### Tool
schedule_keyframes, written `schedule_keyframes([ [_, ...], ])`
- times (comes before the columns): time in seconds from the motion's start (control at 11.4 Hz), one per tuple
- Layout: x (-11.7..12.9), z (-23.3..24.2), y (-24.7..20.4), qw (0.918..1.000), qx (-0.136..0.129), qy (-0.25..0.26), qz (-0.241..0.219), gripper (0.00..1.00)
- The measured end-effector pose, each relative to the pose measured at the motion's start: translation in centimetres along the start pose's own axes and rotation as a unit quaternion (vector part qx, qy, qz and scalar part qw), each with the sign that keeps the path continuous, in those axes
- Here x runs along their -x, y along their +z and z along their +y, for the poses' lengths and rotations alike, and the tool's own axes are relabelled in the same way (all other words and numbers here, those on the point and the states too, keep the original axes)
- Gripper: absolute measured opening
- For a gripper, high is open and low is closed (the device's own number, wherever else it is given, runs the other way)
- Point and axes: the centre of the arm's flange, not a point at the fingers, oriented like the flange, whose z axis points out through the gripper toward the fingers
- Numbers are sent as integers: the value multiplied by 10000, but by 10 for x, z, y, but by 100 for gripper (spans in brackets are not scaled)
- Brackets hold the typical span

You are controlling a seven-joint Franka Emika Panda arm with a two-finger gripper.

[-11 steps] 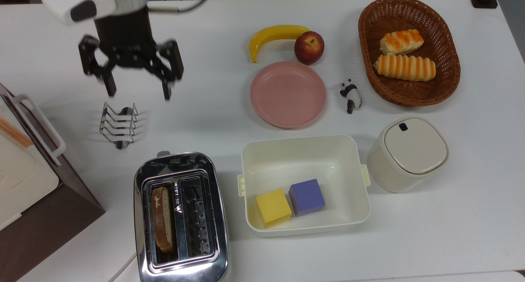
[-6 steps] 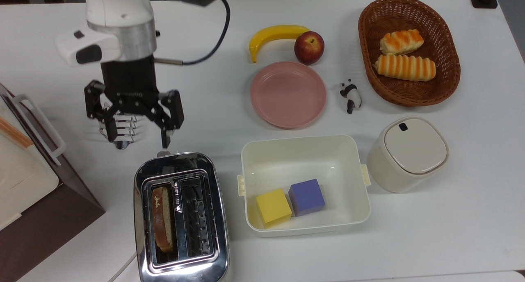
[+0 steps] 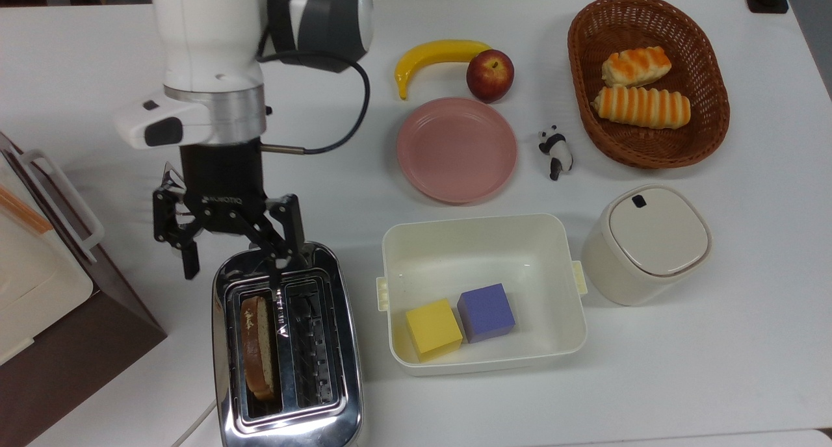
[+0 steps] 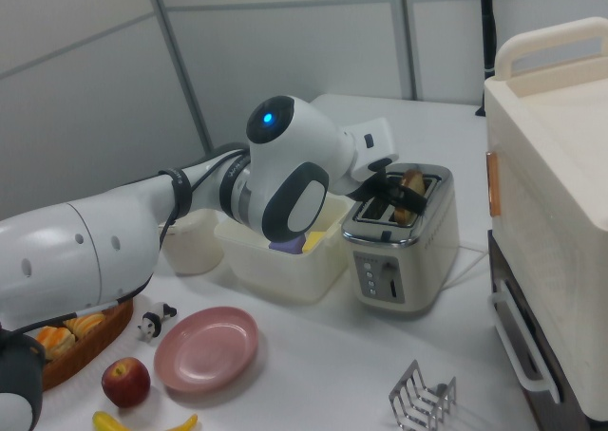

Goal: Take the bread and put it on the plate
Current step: 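Move the open gripper over the toaster slot holding the bread slice, then lower the gripper and close it on the bread slice's edge, then lift the bread slice up out of the toaster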

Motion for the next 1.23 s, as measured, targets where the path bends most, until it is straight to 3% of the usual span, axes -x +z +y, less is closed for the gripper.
schedule_keyframes([
  [0.18,4,-7,12,9998,-63,-6,162,96],
  [0.26,6,-10,17,9998,-84,-15,195,86],
  [0.35,7,-14,19,9997,-125,14,205,65],
  [0.61,6,-15,18,9996,-169,78,229,22],
  [0.88,5,-15,18,9995,-184,108,234,8],
  [1.23,-9,-13,3,9970,-404,504,436,8],
])
